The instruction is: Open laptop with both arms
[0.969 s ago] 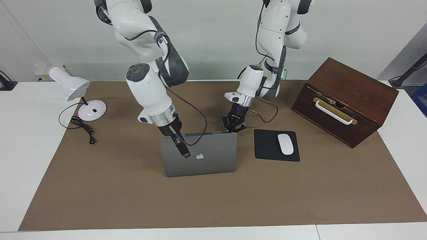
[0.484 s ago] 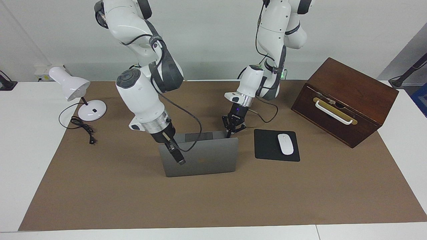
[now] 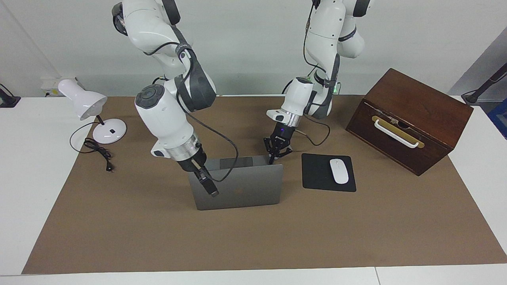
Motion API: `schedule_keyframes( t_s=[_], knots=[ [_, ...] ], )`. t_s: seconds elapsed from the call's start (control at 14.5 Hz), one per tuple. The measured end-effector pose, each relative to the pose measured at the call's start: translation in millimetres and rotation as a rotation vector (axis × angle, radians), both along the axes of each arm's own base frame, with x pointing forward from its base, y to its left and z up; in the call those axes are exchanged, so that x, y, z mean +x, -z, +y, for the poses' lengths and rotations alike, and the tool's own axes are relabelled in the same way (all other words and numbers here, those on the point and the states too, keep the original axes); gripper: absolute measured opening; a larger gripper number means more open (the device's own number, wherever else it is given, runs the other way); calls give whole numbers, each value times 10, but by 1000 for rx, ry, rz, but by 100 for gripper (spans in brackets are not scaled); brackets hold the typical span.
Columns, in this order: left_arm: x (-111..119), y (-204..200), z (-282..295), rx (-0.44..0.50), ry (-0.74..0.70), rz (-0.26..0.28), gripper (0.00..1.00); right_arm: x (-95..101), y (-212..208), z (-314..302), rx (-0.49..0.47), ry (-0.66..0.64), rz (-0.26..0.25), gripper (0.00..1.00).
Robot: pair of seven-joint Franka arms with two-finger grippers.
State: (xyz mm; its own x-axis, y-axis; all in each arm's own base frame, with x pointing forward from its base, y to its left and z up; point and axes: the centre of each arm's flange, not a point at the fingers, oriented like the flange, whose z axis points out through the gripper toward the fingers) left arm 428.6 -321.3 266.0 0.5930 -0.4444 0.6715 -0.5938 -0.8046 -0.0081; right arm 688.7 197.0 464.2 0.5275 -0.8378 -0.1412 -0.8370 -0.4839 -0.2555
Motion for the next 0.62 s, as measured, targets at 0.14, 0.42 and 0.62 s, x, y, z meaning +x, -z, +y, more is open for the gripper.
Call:
schedule_keyframes(
  t_s=[0.14,0.42,0.62],
  knots=[
    [0,0,0,0,0,0,1,-93,-180,-56,-15,-22,24,99],
    [0,0,0,0,0,0,1,-304,-574,-143,-42,-87,46,100],
    [0,0,0,0,0,0,1,-474,-961,-432,-82,-179,36,98]
  ],
)
